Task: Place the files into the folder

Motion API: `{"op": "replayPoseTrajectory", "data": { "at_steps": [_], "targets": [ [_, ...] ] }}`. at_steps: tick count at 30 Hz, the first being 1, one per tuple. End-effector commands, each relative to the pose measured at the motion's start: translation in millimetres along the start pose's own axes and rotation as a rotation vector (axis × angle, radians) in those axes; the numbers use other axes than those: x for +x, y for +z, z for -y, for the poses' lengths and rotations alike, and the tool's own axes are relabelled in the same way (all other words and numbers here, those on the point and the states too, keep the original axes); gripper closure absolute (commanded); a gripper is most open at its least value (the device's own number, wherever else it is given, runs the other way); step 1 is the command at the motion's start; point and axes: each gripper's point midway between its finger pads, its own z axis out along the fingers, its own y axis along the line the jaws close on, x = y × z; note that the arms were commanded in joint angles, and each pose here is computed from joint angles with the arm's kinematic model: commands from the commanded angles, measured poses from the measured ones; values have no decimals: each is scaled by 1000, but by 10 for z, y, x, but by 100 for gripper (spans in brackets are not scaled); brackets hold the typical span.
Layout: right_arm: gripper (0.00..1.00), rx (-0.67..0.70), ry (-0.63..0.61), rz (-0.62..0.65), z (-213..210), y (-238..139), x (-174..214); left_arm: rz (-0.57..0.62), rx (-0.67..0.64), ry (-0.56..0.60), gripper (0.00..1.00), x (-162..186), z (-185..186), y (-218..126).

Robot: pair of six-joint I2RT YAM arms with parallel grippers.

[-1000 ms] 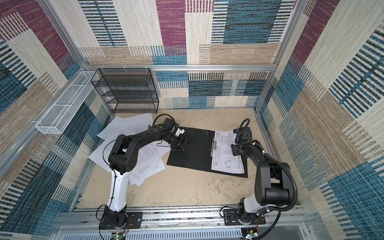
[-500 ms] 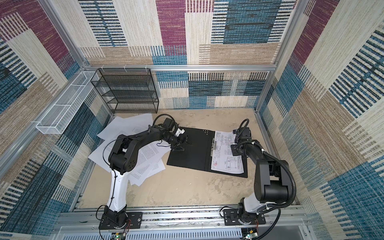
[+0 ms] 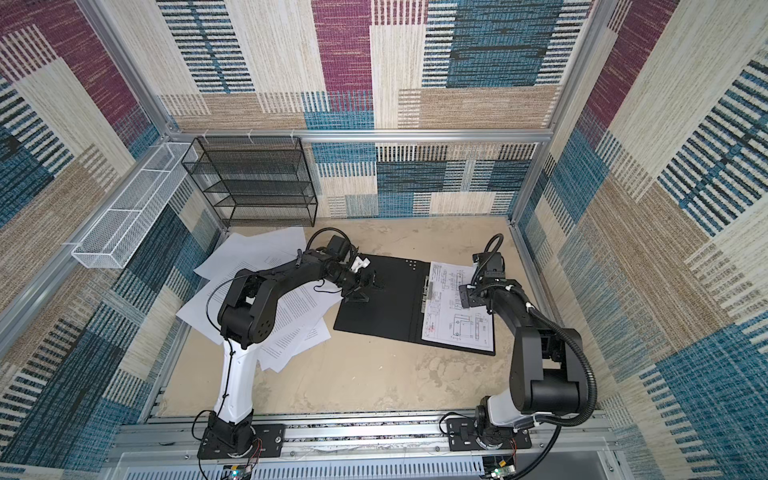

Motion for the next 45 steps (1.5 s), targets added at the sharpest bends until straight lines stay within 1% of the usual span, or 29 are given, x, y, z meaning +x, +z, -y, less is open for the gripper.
{"op": "replayPoseTrajectory", "data": {
  "at_steps": [1,4,7,9,10,11,13,14,16,17,19,21,22,24,26,28,31,33,36,40,45],
  "targets": [
    [0,32,87,212,154,-348,-545,-68,-346,-58,3,326,-585,3],
    [0,-40,170,386,142,-708,-908,-9,-244,88,3,251,25,-142],
    [0,-111,346,433,164,-858,-1109,56,-129,214,3,283,664,-428],
    [0,-232,320,456,-24,-935,-1268,132,-94,244,2,296,924,-743],
    [0,-278,310,468,-135,-974,-1347,184,-88,238,2,286,969,-927],
    [0,-295,290,484,-248,-1014,-1411,223,-95,211,2,283,947,-1094],
    [0,-332,206,537,-613,-1156,-1514,280,-137,113,1,305,688,-1423],
    [1,-369,198,550,-787,-1209,-1541,294,-163,63,1,333,515,-1547],
    [0,-526,225,534,-1247,-1313,-1567,310,-220,-56,0,453,52,-1800],
    [0,-584,240,524,-1429,-1346,-1569,325,-243,-109,1,505,-168,-1914],
    [0,-684,250,470,-1909,-1349,-1519,354,-275,-248,1,643,-663,-2142],
    [0,-740,239,387,-2378,-1268,-1409,375,-262,-363,1,757,-1035,-2283],
    [1,-787,228,345,-2629,-1233,-1322,386,-266,-400,1,792,-1187,-2328],
    [0,-845,220,273,-2992,-1137,-1161,392,-282,-440,1,815,-1386,-2389],
    [0,-865,182,219,-3271,-1047,-1029,387,-322,-465,1,811,-1555,-2402],
    [0,-876,161,191,-3437,-1000,-935,374,-329,-476,1,759,-1649,-2357],
    [0,-885,141,160,-3538,-946,-866,351,-332,-493,0,676,-1729,-2292],
    [0,-888,131,140,-3572,-893,-820,360,-386,-497,0,645,-1833,-2322],
    [0,-857,129,99,-3582,-765,-734,365,-448,-506,0,633,-1941,-2362],
    [0,-825,130,53,-3596,-608,-608,353,-478,-520,0,668,-2038,-2303],
    [0,-798,131,14,-3618,-448,-502,313,-478,-540,0,711,-2101,-2168]
  ]
}}
